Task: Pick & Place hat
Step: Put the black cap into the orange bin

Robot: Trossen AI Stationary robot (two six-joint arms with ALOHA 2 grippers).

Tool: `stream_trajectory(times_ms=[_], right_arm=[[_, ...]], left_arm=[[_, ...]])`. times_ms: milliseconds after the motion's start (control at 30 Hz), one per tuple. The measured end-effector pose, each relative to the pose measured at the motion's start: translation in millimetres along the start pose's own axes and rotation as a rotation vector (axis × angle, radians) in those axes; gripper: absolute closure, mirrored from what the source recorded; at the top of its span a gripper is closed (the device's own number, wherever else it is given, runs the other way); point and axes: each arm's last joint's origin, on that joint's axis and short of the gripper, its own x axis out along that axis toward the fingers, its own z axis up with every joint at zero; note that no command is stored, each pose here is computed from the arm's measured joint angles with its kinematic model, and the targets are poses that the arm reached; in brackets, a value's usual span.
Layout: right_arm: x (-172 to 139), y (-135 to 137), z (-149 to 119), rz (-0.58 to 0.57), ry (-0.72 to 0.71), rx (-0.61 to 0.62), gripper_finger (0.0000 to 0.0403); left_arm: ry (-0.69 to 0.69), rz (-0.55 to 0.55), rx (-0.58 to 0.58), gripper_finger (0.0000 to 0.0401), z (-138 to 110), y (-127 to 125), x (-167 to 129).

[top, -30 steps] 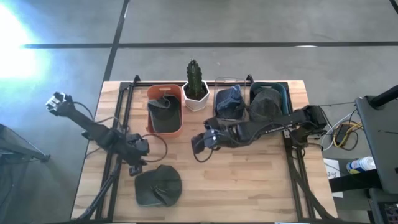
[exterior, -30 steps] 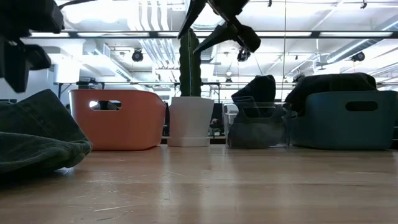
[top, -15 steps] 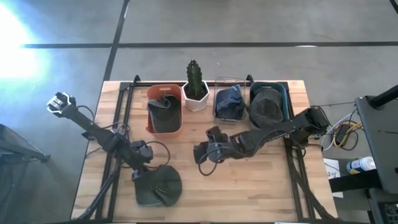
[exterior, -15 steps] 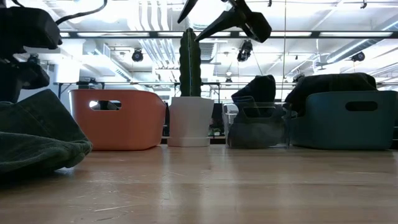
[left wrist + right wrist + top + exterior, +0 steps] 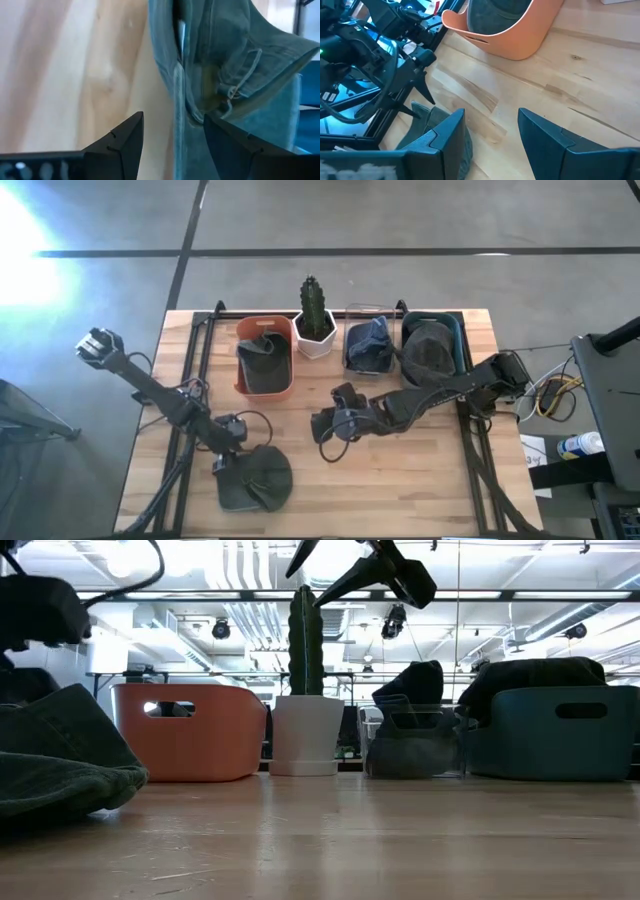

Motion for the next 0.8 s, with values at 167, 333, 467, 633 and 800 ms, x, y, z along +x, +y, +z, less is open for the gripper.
stream_trajectory(times_ms=[167, 333, 467, 633, 800], right_arm=[[0.2, -0.4, -0.3, -0.001, 0.000, -0.007, 0.0225], [0.9, -1.1, 0.2, -0.004, 0.000, -0.032, 0.0225], [1.3, -1.4, 0.9, -0.005, -0.002, -0.054, 0.0225], [4.2, -3.4, 6.4, -0.015, -0.011, -0.055, 0.0225], [8.5, -6.6, 14.7, -0.029, -0.025, -0.062, 0.0225]], left_arm=[[0.050, -0.059, -0.063, 0.0219, -5.2, 2.7, 5.0], [0.056, -0.050, -0.039, 0.0287, -6.8, 5.0, 6.2], [0.049, -0.013, -0.019, 0.0355, -7.8, 7.4, 6.3], [-0.022, 0.027, -0.031, 0.0388, -5.1, 7.9, 6.0], [-0.095, 0.082, -0.079, 0.0367, -3.3, 9.9, 5.1]])
